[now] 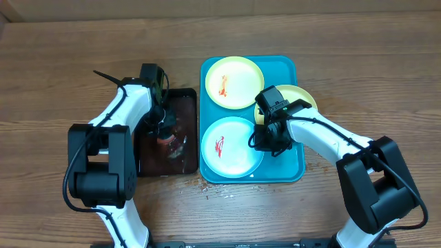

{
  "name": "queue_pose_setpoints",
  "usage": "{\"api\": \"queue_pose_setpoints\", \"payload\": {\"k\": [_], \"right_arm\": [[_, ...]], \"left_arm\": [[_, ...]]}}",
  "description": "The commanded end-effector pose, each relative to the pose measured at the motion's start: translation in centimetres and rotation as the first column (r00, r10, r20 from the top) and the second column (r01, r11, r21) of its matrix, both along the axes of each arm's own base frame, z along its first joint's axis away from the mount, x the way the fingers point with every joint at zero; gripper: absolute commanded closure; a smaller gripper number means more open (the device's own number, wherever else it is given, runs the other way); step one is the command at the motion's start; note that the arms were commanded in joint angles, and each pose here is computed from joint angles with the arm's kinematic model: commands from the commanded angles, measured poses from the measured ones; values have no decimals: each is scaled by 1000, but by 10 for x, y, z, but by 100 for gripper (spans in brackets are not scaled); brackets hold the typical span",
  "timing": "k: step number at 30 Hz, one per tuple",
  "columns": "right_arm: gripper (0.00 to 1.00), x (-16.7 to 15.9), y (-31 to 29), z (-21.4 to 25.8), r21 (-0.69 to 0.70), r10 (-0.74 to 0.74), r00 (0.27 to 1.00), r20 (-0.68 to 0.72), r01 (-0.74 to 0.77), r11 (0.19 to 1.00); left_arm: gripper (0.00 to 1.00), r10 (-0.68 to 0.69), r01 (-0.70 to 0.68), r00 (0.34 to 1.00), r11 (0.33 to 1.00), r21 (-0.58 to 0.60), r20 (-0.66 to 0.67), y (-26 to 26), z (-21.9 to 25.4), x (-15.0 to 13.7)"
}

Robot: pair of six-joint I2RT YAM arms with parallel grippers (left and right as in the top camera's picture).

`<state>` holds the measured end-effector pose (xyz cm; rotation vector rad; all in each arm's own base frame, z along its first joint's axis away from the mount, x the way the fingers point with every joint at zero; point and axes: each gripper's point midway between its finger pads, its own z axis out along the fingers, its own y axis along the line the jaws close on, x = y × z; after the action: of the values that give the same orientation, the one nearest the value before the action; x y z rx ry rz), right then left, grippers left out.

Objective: Clean dirty plates on tray and stack at the side
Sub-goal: 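Grasp the green-orange sponge with the left gripper and lift it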

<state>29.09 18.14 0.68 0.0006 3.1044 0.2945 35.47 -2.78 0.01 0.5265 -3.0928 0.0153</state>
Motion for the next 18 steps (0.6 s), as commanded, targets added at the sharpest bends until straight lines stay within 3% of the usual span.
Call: {"api": "queue_pose_setpoints", "payload": {"k": [1, 9, 14, 17, 18], "right_arm": [[95, 4, -13, -4, -66, -30, 999, 19, 31, 997], [95, 4, -12, -4, -65, -30, 999, 19, 31, 997], [95, 4, -13, -4, -66, -30, 999, 18, 31, 997], [95, 4, -13, -4, -66, -29, 999, 19, 31, 997], [95, 4, -13, -4, -66, -30, 999, 19, 31, 997]], "left_arm": [[96, 2, -5, 999, 998, -64, -41, -13, -7, -4], [96, -81, 85, 995, 994, -68, 62, -18, 47, 15], [96, -107, 110, 993, 992, -56, 53, -23, 49, 10], [90, -119, 120, 992, 992, -28, 28, -22, 40, 5], [84, -122, 122, 992, 992, -18, 19, -21, 37, 3]]}}
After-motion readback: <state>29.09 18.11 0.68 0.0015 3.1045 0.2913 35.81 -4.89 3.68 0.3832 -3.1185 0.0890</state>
